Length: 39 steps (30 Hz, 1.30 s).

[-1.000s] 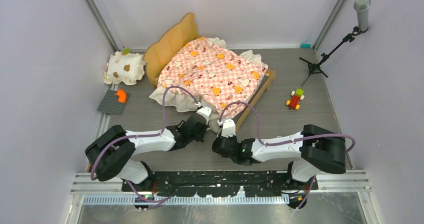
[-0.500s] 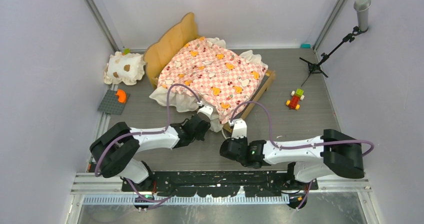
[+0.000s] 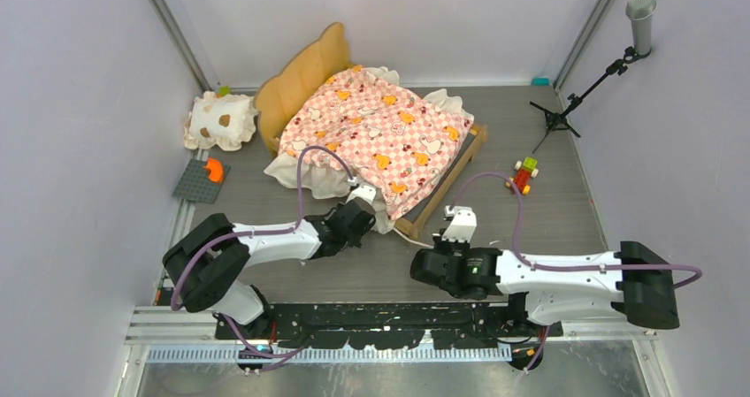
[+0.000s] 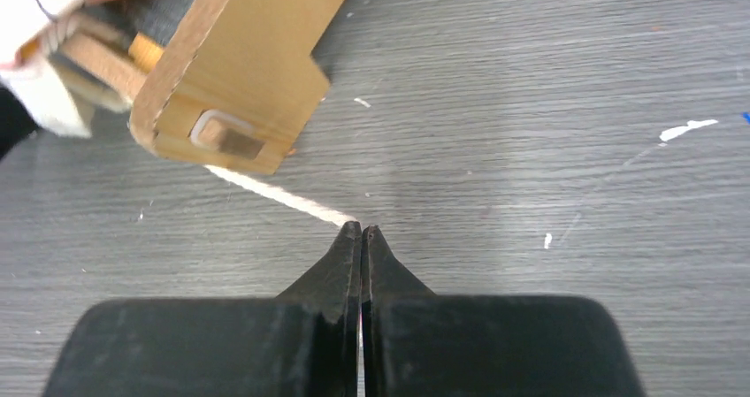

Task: Set up the pet bed
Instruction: Tie the ropes to the bed frame.

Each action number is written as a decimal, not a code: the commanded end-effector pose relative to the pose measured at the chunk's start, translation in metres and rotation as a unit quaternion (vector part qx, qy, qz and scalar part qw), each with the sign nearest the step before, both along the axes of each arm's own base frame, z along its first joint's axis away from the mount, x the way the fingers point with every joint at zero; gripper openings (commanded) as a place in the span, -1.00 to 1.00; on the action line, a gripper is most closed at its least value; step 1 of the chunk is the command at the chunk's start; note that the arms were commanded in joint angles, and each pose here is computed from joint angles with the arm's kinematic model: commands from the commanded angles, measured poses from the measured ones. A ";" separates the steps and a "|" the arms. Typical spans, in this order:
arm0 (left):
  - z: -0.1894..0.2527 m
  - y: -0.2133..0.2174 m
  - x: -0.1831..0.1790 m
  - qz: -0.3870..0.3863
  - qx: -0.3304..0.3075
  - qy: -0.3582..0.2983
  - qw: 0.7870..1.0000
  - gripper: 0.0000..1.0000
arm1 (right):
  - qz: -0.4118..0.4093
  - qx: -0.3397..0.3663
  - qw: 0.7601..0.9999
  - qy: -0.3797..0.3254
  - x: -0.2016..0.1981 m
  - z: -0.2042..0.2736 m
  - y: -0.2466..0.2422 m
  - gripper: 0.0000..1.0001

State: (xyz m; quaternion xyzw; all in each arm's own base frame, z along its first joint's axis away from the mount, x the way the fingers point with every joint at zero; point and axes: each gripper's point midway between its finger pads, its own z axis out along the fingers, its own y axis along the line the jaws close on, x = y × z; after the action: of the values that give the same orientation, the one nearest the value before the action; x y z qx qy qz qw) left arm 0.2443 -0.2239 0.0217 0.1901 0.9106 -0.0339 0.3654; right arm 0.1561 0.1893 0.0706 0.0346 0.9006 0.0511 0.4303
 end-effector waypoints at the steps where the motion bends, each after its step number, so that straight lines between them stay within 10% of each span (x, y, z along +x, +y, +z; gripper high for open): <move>1: -0.002 0.018 -0.002 0.033 0.034 0.008 0.999 -1.00 | -0.088 0.014 0.994 -0.057 0.009 0.024 -0.043 -0.99; 17: 0.003 0.022 0.009 0.055 0.039 0.011 0.998 -1.00 | -0.066 0.040 0.993 -0.089 0.011 0.047 -0.057 -0.99; 26: 0.001 0.011 0.007 0.031 0.020 0.021 0.999 -1.00 | 0.141 0.119 0.981 -0.064 -0.007 0.019 0.026 0.40; 39: 0.001 0.006 0.005 0.025 0.006 0.024 0.999 -1.00 | 0.242 -0.016 0.963 -0.121 0.016 0.011 0.048 0.57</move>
State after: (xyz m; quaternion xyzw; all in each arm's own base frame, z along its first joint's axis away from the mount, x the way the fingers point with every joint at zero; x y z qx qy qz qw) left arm 0.2492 -0.2106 0.0214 0.1664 0.9238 -0.0069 0.3448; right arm 0.1559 0.2158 0.0585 -0.1628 0.8512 0.1379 0.4796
